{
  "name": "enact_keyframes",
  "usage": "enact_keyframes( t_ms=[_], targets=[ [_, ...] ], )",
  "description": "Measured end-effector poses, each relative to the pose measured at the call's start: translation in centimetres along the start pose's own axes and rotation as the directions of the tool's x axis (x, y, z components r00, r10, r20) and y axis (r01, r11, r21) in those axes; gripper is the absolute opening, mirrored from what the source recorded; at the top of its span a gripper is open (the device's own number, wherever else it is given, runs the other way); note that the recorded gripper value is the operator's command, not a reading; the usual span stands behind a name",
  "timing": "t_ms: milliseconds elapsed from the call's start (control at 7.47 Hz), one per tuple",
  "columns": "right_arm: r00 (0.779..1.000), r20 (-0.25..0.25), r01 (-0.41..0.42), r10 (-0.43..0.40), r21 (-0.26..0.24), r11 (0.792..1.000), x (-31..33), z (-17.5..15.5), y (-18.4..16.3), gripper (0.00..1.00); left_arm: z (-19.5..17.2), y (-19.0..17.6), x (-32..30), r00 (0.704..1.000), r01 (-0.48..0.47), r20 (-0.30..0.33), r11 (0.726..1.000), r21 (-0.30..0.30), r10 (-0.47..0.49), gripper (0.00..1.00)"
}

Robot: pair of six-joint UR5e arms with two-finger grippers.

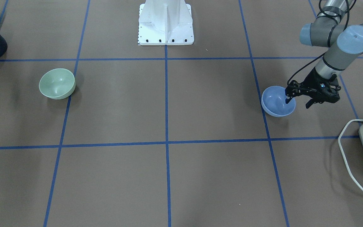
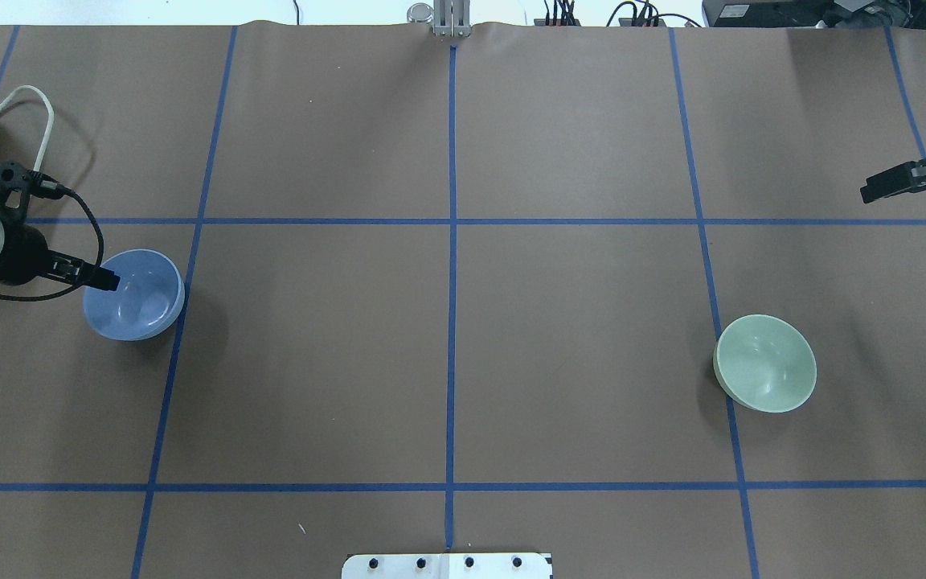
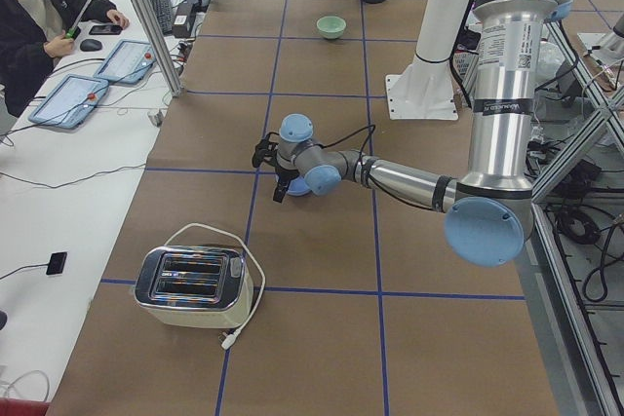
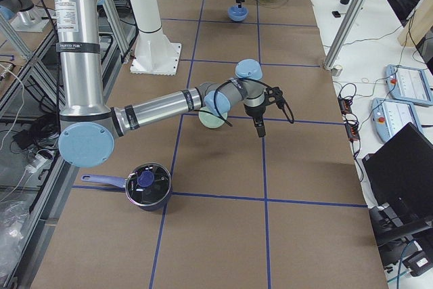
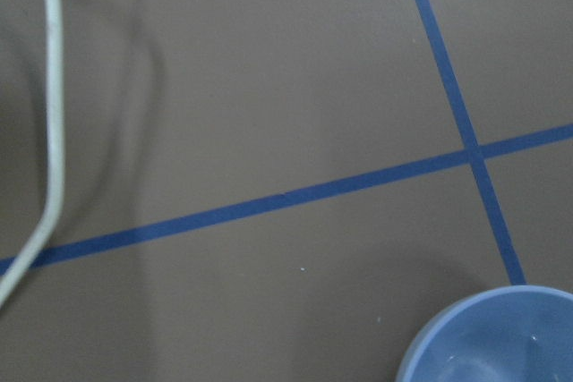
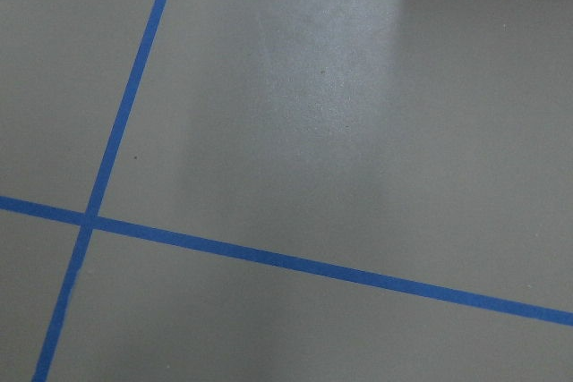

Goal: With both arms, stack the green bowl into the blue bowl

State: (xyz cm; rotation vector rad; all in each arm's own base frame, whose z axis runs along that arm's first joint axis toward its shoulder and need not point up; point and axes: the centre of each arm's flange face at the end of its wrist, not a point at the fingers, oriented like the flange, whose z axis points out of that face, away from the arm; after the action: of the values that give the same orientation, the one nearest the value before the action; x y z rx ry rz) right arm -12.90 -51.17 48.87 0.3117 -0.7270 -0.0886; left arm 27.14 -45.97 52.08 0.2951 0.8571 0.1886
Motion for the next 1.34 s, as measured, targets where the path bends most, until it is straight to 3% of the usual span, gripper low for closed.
enact_keyframes(
  t_ms=[402,804,1071,1339],
  targets=[
    [1.000,0.000,0.000,0.000,0.001,1.000,0.0,0.0,0.0,1.00,0.5,0.4,0.5,1.000,-0.019,-0.010,1.000,0.000,0.019,0.00],
    [1.000,0.001,0.000,0.000,0.003,1.000,-0.1,-0.1,0.0,1.00,-2.6,-1.8,4.7,0.999,-0.016,-0.045,0.999,0.031,0.017,0.00],
    [1.000,0.001,0.001,-0.001,0.003,1.000,-0.1,-0.1,-0.1,1.00,-5.0,-7.2,13.3,0.996,0.069,-0.052,0.998,0.009,-0.069,0.00],
    [1.000,0.001,-0.001,0.001,0.002,1.000,-0.2,0.0,-0.2,1.00,-3.2,-9.5,26.2,0.990,0.127,-0.059,0.992,-0.027,-0.129,0.00]
  ],
)
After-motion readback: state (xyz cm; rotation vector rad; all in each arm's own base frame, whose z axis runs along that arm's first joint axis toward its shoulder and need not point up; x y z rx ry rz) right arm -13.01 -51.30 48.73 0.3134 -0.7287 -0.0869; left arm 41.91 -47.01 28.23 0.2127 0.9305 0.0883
